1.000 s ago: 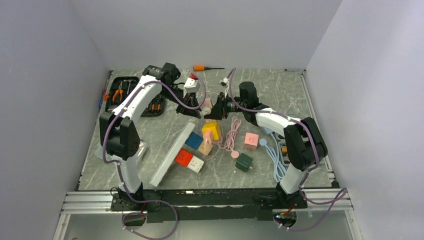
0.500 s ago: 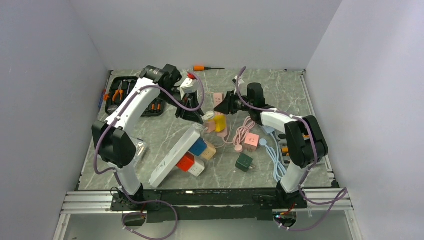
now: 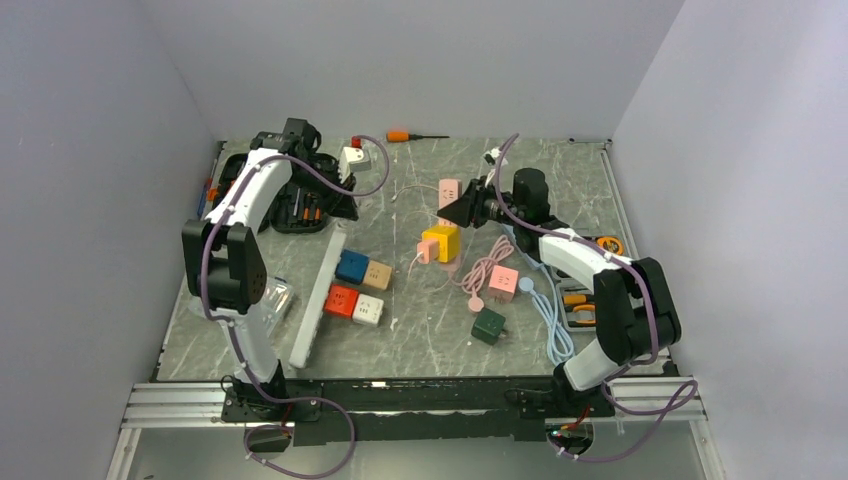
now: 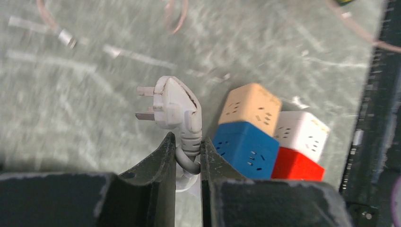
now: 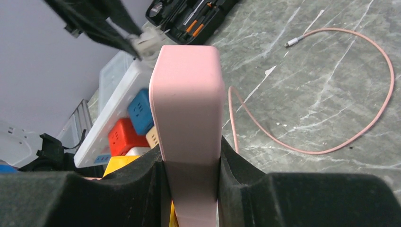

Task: Pull the plug off the socket
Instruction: Place the socket at the center of the board, then remove the plug from the socket.

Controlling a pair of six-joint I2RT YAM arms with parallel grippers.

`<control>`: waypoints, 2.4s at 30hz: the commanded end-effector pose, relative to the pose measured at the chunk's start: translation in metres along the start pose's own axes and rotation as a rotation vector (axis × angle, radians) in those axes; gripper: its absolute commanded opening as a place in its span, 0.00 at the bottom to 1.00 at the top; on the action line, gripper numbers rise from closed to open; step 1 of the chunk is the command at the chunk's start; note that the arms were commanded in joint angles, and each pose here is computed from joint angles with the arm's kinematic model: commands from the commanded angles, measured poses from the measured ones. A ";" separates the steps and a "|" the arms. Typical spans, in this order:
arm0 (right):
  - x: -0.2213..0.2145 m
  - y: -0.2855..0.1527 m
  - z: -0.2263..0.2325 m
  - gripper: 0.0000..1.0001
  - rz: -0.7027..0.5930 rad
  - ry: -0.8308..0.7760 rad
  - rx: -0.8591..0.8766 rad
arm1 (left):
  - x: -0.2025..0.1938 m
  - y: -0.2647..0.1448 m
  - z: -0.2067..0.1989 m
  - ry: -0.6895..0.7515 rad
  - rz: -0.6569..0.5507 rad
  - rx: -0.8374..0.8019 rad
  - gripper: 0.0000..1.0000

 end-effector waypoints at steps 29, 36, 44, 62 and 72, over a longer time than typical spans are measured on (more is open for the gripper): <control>0.011 -0.010 0.014 0.00 -0.043 -0.002 -0.320 | 0.051 -0.034 -0.001 -0.163 -0.158 0.192 0.99; 0.021 -0.002 0.035 0.00 -0.077 -0.041 -0.318 | 0.090 0.021 -0.067 -0.066 -0.204 -0.048 0.99; 0.034 -0.005 0.063 0.00 -0.138 -0.103 -0.339 | 0.091 0.071 -0.080 -0.155 -0.277 -0.125 0.99; 0.042 -0.008 0.085 0.00 -0.205 -0.142 -0.328 | 0.087 0.130 -0.092 -0.308 -0.238 -0.219 0.99; 0.039 -0.007 0.082 0.00 -0.221 -0.144 -0.412 | 0.068 0.148 -0.097 -0.341 -0.160 -0.160 0.99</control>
Point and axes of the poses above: each gripper's point midway between its finger pads, its own y axis out along the fingers, its own z axis along the line the jaws close on, x = y × z, the point moved 9 cm from there along -y, back along the fingers, and after that the axes turned 3 degrees about y, right-handed, at the moved point
